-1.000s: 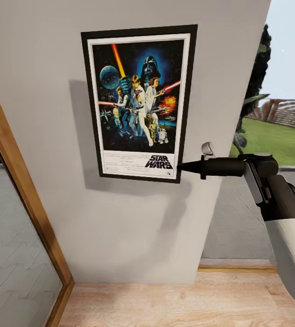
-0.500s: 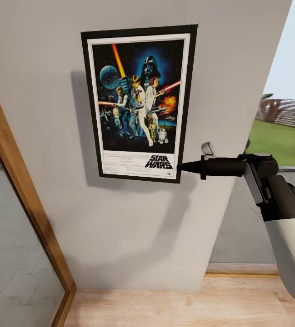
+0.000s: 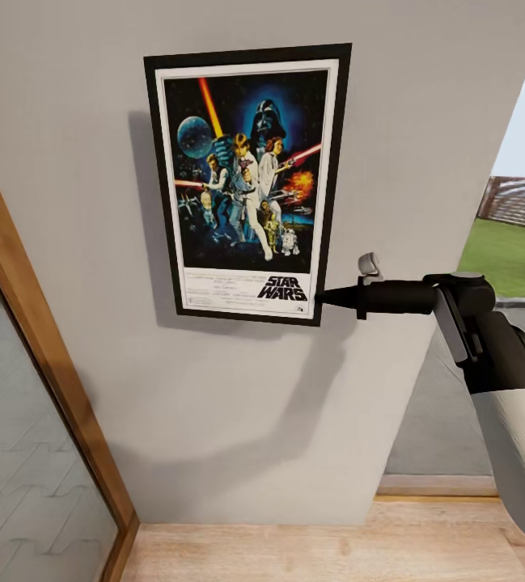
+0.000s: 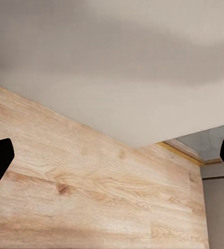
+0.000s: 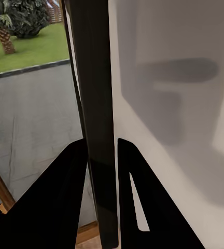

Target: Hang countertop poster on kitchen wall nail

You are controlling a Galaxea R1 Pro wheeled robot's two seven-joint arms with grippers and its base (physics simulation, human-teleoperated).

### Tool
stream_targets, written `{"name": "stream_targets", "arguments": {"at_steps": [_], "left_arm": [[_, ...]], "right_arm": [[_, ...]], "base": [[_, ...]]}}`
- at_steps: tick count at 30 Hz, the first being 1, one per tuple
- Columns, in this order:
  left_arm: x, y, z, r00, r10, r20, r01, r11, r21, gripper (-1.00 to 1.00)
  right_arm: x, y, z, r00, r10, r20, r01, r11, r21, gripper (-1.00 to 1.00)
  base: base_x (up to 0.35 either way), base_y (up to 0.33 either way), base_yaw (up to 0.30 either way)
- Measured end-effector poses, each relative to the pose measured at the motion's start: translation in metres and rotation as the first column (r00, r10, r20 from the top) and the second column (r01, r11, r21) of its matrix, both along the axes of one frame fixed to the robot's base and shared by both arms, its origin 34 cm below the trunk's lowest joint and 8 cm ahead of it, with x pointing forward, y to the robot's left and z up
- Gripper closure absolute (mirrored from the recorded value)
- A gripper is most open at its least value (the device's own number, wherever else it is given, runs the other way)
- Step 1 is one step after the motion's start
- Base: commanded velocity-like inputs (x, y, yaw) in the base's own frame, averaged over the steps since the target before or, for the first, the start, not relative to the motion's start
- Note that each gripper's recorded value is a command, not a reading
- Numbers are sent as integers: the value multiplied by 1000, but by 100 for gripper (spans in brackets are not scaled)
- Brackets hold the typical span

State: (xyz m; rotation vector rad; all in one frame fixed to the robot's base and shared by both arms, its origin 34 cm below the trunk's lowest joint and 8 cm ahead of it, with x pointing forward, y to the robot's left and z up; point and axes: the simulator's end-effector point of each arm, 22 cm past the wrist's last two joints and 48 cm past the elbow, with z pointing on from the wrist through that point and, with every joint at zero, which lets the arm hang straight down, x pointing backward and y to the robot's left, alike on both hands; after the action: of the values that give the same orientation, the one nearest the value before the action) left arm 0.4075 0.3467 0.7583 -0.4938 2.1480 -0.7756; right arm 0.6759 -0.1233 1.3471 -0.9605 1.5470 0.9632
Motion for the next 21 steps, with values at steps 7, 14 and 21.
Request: {"name": "stream_targets", "arguments": {"at_steps": [7,14,21], "left_arm": [[-1,0,0,1000,0,-1,0,1000,1,-100],[0,0,0,1000,0,0,0,1000,1,-100],[0,0,0,1000,1,0,-1,1000,0,-100]], "right_arm": [[0,0,0,1000,-1,0,1,1000,0,100],[0,0,0,1000,-2,-3,2,1000,2,100],[0,1,1,1000,-1,-6,1,1000,5,100]], "base": [[0,0,0],[0,0,0],[0,0,0]]}}
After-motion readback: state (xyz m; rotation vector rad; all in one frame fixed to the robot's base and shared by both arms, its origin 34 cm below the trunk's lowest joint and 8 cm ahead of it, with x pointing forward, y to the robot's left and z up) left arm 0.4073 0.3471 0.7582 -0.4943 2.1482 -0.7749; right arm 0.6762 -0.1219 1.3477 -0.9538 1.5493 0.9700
